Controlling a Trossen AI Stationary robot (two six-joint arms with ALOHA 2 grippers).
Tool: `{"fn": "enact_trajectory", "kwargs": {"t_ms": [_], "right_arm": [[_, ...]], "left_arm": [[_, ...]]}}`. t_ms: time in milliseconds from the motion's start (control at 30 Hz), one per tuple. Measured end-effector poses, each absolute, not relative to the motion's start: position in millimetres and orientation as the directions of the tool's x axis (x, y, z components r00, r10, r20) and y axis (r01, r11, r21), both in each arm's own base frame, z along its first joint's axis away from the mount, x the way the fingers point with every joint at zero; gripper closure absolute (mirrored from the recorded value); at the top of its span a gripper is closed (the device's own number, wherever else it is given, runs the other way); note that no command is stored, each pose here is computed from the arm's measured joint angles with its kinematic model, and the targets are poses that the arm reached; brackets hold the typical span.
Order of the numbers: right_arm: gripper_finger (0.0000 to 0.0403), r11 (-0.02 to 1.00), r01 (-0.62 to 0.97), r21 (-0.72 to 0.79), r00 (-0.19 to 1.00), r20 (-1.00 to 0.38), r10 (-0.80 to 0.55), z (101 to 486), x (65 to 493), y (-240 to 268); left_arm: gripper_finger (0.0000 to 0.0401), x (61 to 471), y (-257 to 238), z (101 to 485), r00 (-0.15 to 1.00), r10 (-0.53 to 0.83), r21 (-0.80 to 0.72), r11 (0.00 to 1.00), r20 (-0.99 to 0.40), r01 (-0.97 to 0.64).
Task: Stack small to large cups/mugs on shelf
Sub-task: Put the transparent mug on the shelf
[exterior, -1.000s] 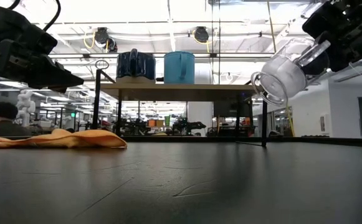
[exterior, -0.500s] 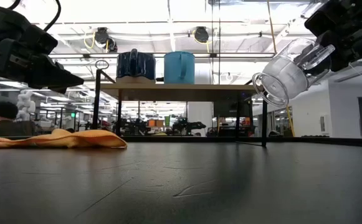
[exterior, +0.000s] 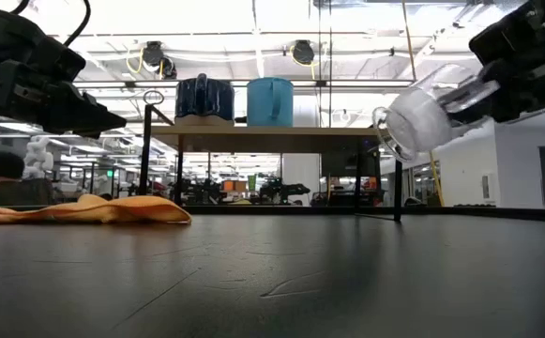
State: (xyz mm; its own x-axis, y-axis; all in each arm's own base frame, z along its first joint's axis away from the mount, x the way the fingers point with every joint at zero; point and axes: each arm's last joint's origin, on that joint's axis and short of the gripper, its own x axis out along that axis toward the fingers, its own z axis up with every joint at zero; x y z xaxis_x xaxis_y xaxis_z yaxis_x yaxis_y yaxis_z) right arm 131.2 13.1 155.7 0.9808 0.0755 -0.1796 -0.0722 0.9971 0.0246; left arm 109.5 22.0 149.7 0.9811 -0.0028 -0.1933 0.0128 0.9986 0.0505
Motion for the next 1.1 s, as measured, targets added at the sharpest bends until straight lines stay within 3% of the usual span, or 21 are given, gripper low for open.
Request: {"fn": "enact_trajectory", "kwargs": {"t_ms": [367,800,1000,1100], "right_arm": [[0.0403,0.995,0.078,-0.067,0.997,-0.011,-0.079,201.9,140.6,1.0],[0.0403,0.974,0.207,-0.096,0.956,-0.192,-0.222,277.9,170.4,-23.6],[0.0403,0.951,0.285,-0.117,0.918,-0.254,-0.306,287.1,176.7,-42.5],[0.0403,0.958,0.261,-0.117,0.911,-0.298,-0.284,290.5,175.8,-51.0]], "left_arm": [[0.0370,109.8,22.1,151.2,0.984,-0.002,0.050,0.999,-0.178,0.011],[0.0370,109.7,22.0,151.0,0.984,-0.002,0.034,0.999,-0.180,0.008],[0.0370,109.7,22.0,151.1,0.984,-0.002,0.033,0.999,-0.180,0.008],[0.0370,109.7,22.0,151.1,0.984,-0.002,0.034,0.999,-0.180,0.009]]}}
